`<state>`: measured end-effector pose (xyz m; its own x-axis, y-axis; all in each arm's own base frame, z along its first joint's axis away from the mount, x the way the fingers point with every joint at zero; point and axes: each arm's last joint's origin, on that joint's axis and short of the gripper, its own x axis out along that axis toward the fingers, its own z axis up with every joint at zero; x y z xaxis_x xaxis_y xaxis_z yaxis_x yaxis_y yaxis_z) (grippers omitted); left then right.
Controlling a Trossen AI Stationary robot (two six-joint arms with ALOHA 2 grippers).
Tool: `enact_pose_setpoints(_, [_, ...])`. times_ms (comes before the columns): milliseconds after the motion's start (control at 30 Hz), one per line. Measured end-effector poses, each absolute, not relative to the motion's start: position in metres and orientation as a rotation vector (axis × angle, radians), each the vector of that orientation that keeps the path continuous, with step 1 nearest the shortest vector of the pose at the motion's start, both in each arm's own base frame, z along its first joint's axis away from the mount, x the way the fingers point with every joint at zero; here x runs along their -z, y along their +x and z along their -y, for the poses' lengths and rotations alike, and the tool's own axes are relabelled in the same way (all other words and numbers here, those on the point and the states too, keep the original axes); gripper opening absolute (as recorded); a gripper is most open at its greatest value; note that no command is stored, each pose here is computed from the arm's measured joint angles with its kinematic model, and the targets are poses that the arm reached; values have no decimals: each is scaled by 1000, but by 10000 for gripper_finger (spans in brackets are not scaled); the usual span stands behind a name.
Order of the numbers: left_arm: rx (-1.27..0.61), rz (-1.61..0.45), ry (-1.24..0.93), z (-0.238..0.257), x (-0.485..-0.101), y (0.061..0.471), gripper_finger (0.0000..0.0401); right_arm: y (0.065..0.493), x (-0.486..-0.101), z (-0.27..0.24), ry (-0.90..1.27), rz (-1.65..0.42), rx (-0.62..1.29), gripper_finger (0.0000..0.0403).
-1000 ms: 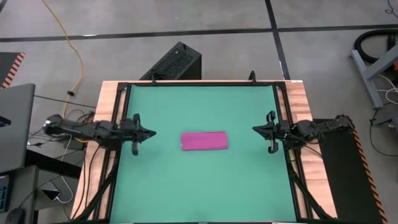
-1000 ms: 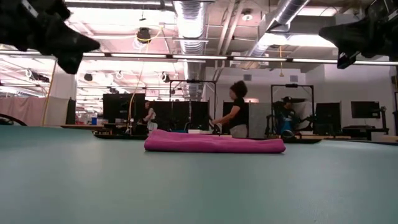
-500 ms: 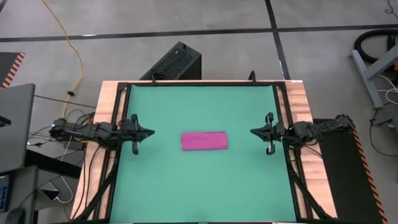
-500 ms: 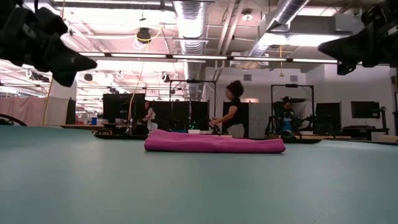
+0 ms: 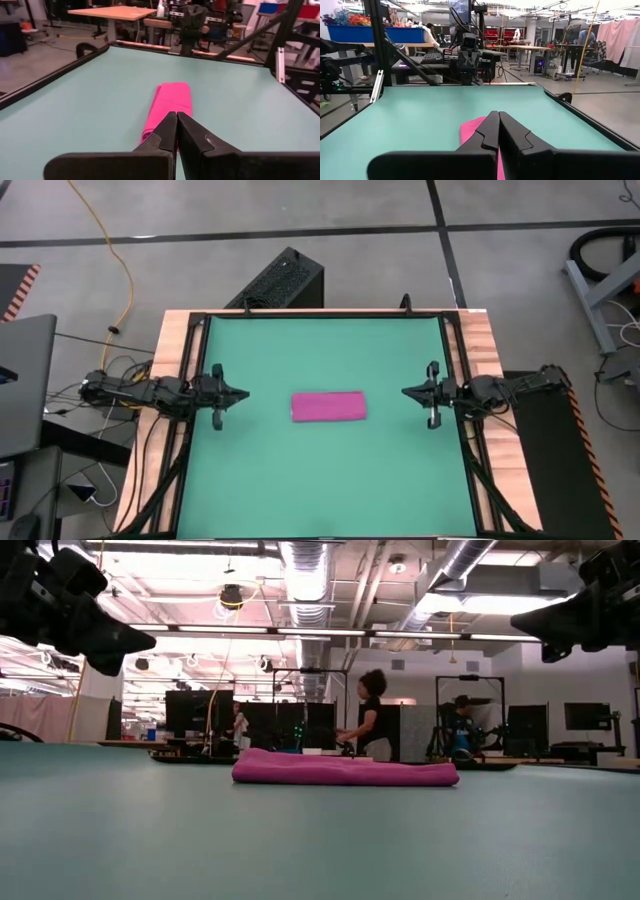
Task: Roll towel
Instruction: Return to Home Position
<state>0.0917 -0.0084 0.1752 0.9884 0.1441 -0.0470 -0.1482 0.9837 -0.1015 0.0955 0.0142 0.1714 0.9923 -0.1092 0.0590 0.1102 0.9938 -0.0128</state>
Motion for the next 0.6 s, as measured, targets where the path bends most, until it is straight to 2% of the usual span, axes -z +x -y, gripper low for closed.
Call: enact_pose_setpoints(600, [-152, -53, -74, 8, -174, 92, 0, 96, -171, -14, -17, 53, 113, 32])
